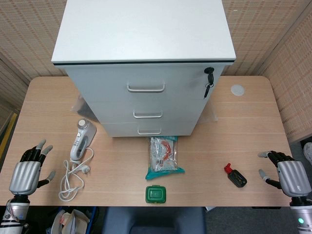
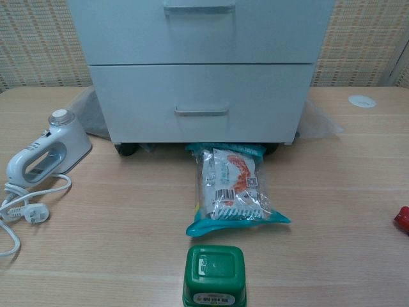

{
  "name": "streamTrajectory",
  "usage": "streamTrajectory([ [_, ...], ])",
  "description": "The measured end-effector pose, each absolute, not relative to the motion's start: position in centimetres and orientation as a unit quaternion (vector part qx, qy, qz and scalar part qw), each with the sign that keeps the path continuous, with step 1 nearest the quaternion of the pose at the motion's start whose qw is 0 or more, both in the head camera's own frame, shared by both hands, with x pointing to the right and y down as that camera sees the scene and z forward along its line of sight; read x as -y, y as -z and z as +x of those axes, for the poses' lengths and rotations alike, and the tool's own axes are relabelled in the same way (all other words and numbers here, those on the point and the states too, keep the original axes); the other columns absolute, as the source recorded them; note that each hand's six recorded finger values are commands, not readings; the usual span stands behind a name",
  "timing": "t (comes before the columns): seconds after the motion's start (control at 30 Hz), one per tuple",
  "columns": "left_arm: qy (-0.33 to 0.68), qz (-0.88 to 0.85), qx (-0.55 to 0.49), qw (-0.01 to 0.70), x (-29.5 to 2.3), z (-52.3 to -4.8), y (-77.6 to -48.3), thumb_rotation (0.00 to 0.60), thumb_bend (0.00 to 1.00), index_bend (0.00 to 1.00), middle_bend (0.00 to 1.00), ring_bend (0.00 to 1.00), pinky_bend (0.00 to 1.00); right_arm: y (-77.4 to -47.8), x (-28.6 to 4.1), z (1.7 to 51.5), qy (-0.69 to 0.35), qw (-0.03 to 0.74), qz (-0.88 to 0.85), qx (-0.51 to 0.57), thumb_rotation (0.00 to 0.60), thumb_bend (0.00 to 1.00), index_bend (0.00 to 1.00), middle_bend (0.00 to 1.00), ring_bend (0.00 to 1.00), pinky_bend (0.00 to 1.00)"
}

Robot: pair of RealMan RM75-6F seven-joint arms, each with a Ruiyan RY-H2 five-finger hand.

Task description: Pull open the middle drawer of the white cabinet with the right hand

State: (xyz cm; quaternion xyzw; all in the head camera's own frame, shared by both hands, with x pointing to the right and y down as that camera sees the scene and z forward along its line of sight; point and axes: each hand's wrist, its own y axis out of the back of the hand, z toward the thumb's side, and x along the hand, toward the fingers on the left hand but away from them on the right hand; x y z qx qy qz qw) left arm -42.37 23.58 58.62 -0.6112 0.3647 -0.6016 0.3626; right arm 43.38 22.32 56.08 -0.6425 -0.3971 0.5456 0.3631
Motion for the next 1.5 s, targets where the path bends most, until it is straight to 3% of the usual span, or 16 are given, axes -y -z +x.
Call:
streamTrajectory([
  [0.5, 0.591, -0.614, -0.371, 0.370, -23.3, -42.1, -58.0, 0.600, 0.25, 0.16, 0.04, 0.12, 0.16, -54.1, -20.5, 41.6, -0.511, 0.413, -0.646, 0.389, 0.600, 0.25, 0.35, 0.41, 0.37, 0.49],
  [0.77, 0.590, -0.613, -0.373, 0.371, -23.4, -42.2, -57.6, 0.600, 0.25, 0.16, 0.04, 0.12, 0.16, -52.7, -17.6, 38.0, -0.471, 0.466, -0.651, 0.370, 0.600, 0.25, 0.35, 0.56, 0.56, 0.49],
  [1.03, 0.592, -0.610, -0.371, 0.373, -23.5, -42.6, -57.2, 0.600, 0.25, 0.16, 0.04, 0.12, 0.16, -51.8, -15.2, 33.5, -0.435, 0.494, -0.669, 0.346, 0.600, 0.25, 0.29, 0.75, 0.76, 0.69],
  [1.33, 0.587, -0.613, -0.373, 0.375, -23.6, -42.3, -56.9, 0.600, 0.25, 0.16, 0.04, 0.12, 0.16, -50.7, -12.3, 26.4, -0.410, 0.515, -0.696, 0.287, 0.600, 0.25, 0.19, 0.85, 0.88, 0.71],
  [1.4, 0.588, -0.613, -0.371, 0.374, -23.7, -42.3, -56.9, 0.600, 0.25, 0.16, 0.04, 0.12, 0.16, -50.6, -11.6, 24.8, -0.406, 0.517, -0.702, 0.276, 0.600, 0.28, 0.19, 0.86, 0.89, 0.72],
  [1.5, 0.589, -0.613, -0.370, 0.374, -23.7, -42.4, -56.9, 0.600, 0.25, 0.16, 0.04, 0.12, 0.16, -50.7, -10.6, 23.0, -0.405, 0.516, -0.709, 0.261, 0.600, 0.44, 0.19, 0.88, 0.93, 0.75],
])
